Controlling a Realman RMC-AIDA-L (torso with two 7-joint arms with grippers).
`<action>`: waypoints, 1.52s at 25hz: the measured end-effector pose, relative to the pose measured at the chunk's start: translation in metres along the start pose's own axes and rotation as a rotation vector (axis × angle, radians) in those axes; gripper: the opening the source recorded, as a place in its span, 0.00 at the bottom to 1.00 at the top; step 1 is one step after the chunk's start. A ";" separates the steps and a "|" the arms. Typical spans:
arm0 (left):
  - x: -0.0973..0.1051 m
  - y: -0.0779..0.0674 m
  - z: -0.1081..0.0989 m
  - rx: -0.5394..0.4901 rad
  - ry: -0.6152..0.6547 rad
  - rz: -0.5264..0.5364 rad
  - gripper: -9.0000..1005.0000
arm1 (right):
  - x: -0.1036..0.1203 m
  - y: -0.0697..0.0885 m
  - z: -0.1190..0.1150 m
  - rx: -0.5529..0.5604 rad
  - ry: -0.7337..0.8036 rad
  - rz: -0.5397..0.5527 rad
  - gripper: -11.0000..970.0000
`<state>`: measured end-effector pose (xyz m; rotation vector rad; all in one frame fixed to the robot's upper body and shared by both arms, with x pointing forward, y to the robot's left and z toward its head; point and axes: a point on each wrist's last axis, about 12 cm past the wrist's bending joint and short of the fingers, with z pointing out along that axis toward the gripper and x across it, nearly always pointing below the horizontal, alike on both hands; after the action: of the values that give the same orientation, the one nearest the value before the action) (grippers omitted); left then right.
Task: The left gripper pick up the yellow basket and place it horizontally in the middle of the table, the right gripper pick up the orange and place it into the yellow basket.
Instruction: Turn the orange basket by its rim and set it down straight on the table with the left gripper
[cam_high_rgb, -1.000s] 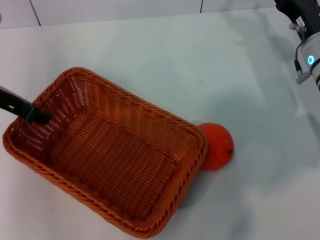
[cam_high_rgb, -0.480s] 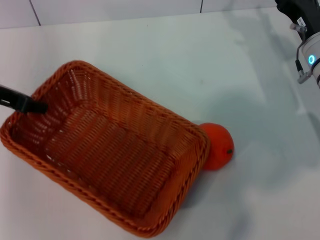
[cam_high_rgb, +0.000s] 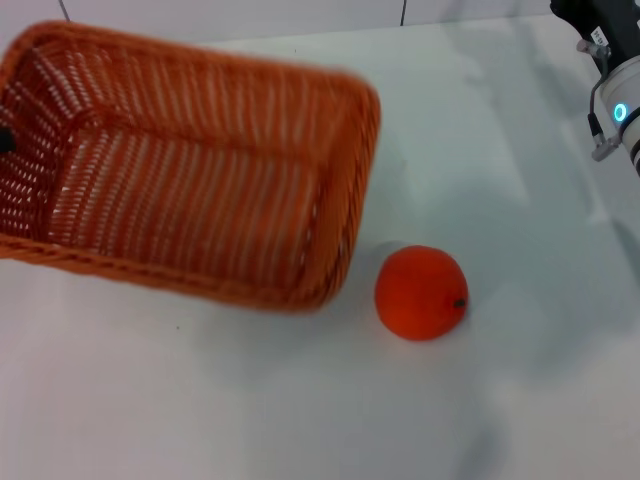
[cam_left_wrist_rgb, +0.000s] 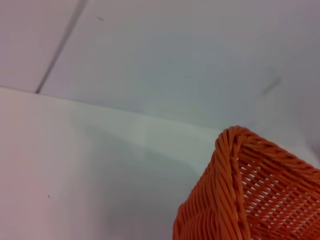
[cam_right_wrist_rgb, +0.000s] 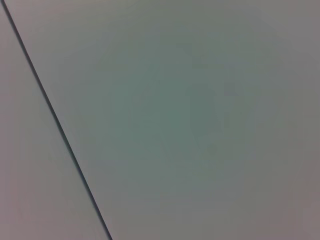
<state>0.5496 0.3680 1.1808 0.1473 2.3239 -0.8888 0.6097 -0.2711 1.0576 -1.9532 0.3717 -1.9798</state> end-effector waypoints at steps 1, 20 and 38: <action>0.007 0.005 -0.001 0.009 -0.035 -0.046 0.21 | 0.000 -0.001 0.000 0.001 0.000 0.000 0.96; 0.092 0.027 0.049 0.178 -0.303 -0.388 0.25 | -0.003 -0.001 -0.001 -0.001 -0.007 0.008 0.95; 0.105 0.028 0.063 0.186 -0.277 -0.431 0.30 | -0.004 0.001 -0.003 -0.010 -0.016 0.018 0.94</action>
<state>0.5082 0.3374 1.0663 -0.3910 2.0413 -1.2490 0.6071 -0.2701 1.0535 -1.9635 0.3943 -1.9539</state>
